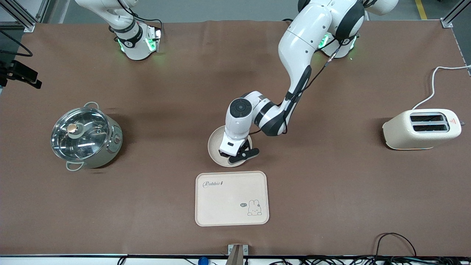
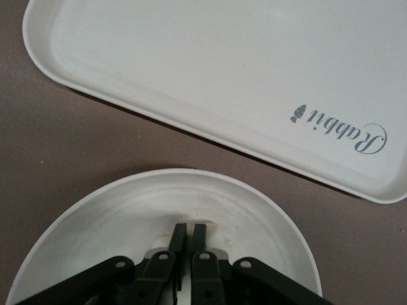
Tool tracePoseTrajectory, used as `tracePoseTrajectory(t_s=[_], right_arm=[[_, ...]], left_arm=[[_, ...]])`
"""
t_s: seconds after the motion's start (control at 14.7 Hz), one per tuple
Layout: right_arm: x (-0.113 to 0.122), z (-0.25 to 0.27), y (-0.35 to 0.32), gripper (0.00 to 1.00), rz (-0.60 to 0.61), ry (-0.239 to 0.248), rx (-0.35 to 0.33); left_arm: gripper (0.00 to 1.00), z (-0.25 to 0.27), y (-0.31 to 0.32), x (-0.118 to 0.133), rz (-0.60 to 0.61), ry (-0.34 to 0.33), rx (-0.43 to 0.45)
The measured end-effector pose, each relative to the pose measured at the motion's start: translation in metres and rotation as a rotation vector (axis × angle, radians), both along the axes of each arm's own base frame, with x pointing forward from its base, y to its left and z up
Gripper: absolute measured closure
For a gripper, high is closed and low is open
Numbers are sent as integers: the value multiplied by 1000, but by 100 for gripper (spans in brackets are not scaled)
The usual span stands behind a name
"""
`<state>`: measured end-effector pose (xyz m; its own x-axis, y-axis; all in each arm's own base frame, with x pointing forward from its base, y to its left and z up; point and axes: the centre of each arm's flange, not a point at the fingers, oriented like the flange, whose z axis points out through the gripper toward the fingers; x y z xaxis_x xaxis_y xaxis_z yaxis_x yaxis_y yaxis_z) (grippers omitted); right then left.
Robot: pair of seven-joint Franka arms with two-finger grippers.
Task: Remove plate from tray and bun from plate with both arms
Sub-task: 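Lift the bun with the left gripper and carry it toward the toaster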
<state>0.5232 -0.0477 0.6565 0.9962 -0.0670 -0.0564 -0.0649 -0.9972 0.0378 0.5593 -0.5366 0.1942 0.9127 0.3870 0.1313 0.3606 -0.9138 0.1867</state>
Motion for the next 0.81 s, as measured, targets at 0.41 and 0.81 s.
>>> tracePoseTrajectory(t_s=[0.41, 0.81], right_arm=[[0, 8, -2, 0, -3, -16, -4], [-1, 15, -9, 0, -16, -30, -7]], left_arm=[[94, 20, 2, 6, 16, 13, 3], [94, 148, 99, 82, 106, -27, -6]])
